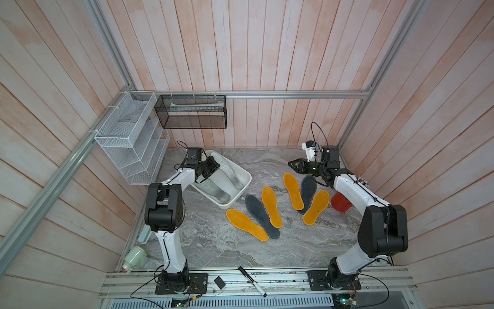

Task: Put the insoles into the storage box
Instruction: Place the insole in the storage box.

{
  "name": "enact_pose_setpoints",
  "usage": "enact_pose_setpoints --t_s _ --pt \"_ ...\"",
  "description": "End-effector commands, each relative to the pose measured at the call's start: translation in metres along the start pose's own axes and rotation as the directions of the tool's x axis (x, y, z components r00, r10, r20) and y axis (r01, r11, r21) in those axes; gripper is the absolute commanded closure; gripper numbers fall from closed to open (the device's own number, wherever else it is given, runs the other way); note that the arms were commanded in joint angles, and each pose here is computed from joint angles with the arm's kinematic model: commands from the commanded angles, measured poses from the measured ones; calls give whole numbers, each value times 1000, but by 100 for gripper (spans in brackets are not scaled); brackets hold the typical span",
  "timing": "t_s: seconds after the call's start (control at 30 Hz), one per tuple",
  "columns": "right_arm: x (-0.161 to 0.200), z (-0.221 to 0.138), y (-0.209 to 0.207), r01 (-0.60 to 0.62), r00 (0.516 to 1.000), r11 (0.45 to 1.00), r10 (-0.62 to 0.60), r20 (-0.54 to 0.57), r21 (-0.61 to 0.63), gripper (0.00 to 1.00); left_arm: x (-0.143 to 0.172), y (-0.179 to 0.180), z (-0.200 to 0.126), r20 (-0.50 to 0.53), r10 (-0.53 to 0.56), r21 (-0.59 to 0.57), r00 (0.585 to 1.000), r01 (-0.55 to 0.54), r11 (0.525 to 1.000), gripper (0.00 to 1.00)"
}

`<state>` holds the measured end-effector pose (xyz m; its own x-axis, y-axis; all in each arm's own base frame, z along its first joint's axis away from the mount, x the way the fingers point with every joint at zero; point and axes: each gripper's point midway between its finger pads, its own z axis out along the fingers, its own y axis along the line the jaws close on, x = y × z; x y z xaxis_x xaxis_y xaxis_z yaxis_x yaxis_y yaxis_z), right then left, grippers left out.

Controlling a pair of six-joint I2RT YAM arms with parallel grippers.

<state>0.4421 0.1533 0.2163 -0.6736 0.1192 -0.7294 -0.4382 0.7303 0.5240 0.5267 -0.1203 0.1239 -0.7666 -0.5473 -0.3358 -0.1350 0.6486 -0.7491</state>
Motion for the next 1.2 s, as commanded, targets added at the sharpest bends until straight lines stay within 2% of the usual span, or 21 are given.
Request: enact_pose_setpoints --t_s 0.0,0.57,1.17 --pt "-2 0 -2 -6 1000 1000 6 -1 10 63 0 12 7 4 -27 -4 1000 27 1000 100" --pt "2 2 -4 -4 1000 1000 4 -11 11 63 14 36 16 -25 -72 -63 997 71 996 100" --pt "6 3 -6 -7 1000 1000 7 -17 10 63 3 45 27 -24 -93 -86 995 90 992 100"
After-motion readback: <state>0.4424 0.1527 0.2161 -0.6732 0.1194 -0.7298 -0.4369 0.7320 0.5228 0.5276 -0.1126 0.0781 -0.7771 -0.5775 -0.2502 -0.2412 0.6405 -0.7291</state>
